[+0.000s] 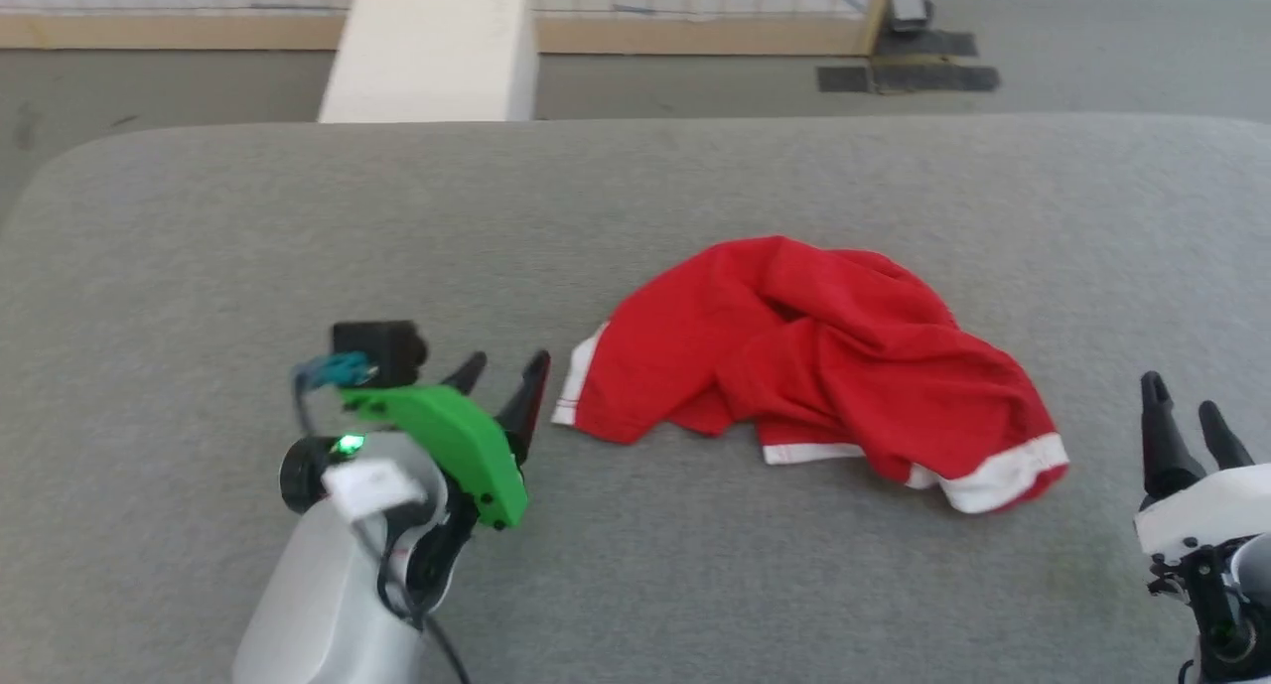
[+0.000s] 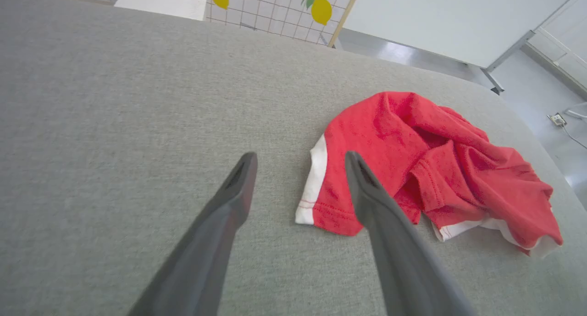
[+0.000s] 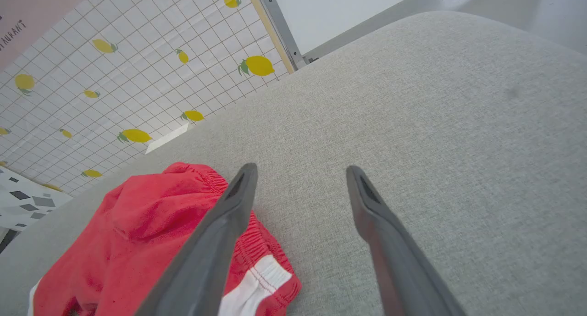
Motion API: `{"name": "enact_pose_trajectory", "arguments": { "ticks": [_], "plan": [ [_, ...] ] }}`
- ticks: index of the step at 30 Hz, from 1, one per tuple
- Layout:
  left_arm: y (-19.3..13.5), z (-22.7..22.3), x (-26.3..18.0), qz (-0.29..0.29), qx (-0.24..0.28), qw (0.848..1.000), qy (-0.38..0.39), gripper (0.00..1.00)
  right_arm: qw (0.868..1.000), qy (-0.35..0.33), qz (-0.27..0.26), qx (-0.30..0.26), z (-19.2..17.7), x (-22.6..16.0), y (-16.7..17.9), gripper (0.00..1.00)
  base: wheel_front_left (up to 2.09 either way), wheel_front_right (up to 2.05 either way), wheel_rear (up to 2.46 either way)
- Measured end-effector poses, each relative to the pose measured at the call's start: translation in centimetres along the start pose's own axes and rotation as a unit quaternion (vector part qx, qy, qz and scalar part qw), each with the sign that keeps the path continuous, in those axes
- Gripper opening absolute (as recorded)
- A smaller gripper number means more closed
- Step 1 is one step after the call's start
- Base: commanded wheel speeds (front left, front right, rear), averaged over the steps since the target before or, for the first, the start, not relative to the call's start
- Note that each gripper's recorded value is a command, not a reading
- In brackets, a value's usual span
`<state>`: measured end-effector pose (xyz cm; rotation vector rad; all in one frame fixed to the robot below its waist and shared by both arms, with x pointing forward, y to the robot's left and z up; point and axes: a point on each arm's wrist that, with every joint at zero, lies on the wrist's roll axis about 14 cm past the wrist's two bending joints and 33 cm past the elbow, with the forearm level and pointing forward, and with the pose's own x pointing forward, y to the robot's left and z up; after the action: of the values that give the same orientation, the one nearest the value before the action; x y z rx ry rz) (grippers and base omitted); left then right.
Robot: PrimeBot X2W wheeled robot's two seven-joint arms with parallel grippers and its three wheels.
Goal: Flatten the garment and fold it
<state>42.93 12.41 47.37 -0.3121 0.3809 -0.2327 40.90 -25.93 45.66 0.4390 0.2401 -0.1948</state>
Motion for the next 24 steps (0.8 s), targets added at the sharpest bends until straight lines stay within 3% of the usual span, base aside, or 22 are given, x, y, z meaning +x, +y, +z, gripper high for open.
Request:
{"name": "enact_pose_trajectory", "arguments": {
  "ticks": [4, 10, 11, 12, 13, 19, 24],
  "plan": [
    [-0.8, -3.1, 1.8, -0.014, 0.03, 0.994, 0.105, 1.0, 1.0, -0.002, -0.019, 0.009, -0.2, -0.8, -1.6, 1.0, 0.0, 0.0, 0.0],
    [-0.5, -6.9, 3.5, -0.014, 0.054, 0.982, 0.178, 1.0, 0.998, 0.002, -0.054, 0.017, -1.1, -1.9, -4.2, 1.0, 0.0, 0.0, 0.0],
    [-0.6, -7.3, 3.8, -0.017, 0.047, 0.982, 0.183, 0.91, 0.998, 0.003, -0.06, 0.018, -1.3, -2.0, -4.6, 1.0, 0.0, 0.0, 0.0],
    [-0.9, -7.7, 4.0, -0.023, 0.038, 0.981, 0.187, 0.26, 0.998, 0.005, -0.065, 0.019, -1.5, -2.1, -5.0, 1.0, 0.0, 0.0, 0.0],
    [-1.2, -7.9, 4.2, -0.03, 0.035, 0.981, 0.188, 0.0, 0.997, 0.007, -0.071, 0.019, -1.8, -2.1, -5.4, 1.0, 0.0, 0.0, 0.0],
    [-0.7, -6.1, 4.9, -0.031, -0.021, 0.99, 0.133, 0.0, 0.997, 0.024, -0.075, 0.017, -3.0, -1.8, -5.5, 1.0, 0.0, 0.0, 0.0],
    [4.7, 0.4, 3.7, 0.04, -0.054, 0.997, 0.023, 0.0, 0.998, 0.035, -0.053, 0.012, -3.6, -1.1, -3.9, 1.0, 0.0, 0.0, 0.0]
  ]
}}
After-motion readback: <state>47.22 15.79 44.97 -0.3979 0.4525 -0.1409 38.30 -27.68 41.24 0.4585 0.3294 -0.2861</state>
